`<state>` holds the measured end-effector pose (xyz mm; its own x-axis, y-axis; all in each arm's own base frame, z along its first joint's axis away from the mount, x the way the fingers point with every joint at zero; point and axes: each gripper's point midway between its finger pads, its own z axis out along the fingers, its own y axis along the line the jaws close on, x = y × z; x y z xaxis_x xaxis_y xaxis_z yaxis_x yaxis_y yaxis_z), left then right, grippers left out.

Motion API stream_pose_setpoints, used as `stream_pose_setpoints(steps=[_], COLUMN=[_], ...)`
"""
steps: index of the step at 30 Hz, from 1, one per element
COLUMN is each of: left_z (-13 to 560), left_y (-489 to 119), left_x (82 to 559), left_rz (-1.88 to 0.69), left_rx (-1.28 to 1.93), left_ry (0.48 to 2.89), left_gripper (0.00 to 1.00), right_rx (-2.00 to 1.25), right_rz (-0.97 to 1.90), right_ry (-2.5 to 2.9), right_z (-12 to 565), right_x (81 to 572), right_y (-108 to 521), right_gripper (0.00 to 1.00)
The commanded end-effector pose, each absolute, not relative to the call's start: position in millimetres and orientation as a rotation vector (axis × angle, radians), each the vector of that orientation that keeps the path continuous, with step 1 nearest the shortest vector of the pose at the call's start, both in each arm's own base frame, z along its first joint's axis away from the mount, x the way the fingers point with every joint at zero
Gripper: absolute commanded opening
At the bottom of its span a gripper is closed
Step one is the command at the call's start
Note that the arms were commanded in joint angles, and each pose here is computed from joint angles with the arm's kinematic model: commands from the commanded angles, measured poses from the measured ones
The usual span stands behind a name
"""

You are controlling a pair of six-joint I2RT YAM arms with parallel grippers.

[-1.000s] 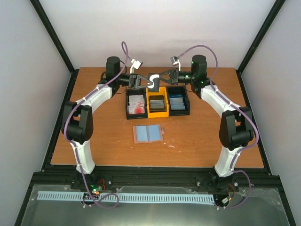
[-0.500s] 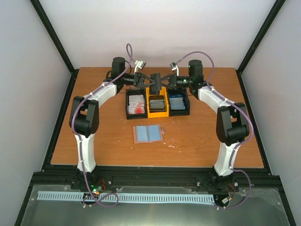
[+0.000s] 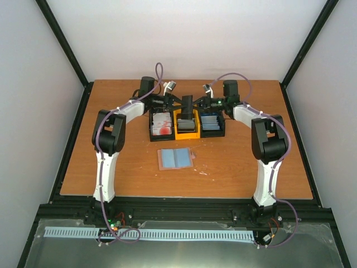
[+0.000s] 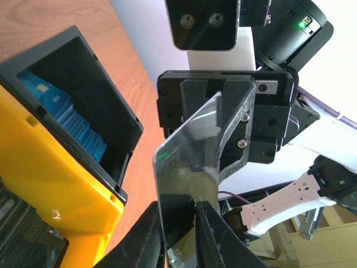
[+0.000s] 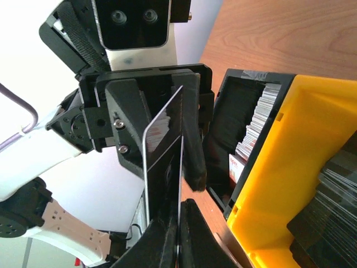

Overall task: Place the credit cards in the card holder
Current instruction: Place the credit card in the storage box.

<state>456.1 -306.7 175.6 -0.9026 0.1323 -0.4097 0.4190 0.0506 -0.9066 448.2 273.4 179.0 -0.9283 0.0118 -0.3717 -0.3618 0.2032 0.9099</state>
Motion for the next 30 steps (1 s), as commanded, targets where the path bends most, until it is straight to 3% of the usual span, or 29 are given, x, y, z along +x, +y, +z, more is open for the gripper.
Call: stream_pose_setpoints(steps=[1, 9, 15, 21, 24, 30], left_z=[177.4, 161.4, 141.0, 139.6, 144.1, 143.0], left_y=[-307.3, -305.0, -299.2, -294.8, -292.0, -284.1], left_x=[471.4, 472.0, 485.0, 495.7, 501.9, 506.8], left_rz=[-1.889, -1.874, -1.748, -1.642, -1.572, -1.451], left_rx=[0.572, 0.535, 0.438, 0.371, 0.349, 0.284], left_ry=[2.09, 2.137, 2.236, 2.285, 2.292, 2.344], left_gripper=[0.19, 0.21, 0.07, 0.01, 0.02, 0.18], right_rx=[-0.354, -0.3, -0.242, -0.185, -0.171, -0.185], right_rz=[1.783, 1.744, 1.571, 1.418, 1.379, 1.352], right_ry=[2.134, 2.193, 2.289, 2.359, 2.368, 2.334], right_z=[189.5, 177.7, 168.2, 167.0, 171.2, 192.1], right_x=[451.6, 450.5, 458.1, 462.9, 463.2, 461.2], right_y=[252.1, 242.2, 224.3, 209.5, 205.8, 203.9], right_gripper=[0.03, 0.03, 0.03, 0.03, 0.03, 0.03])
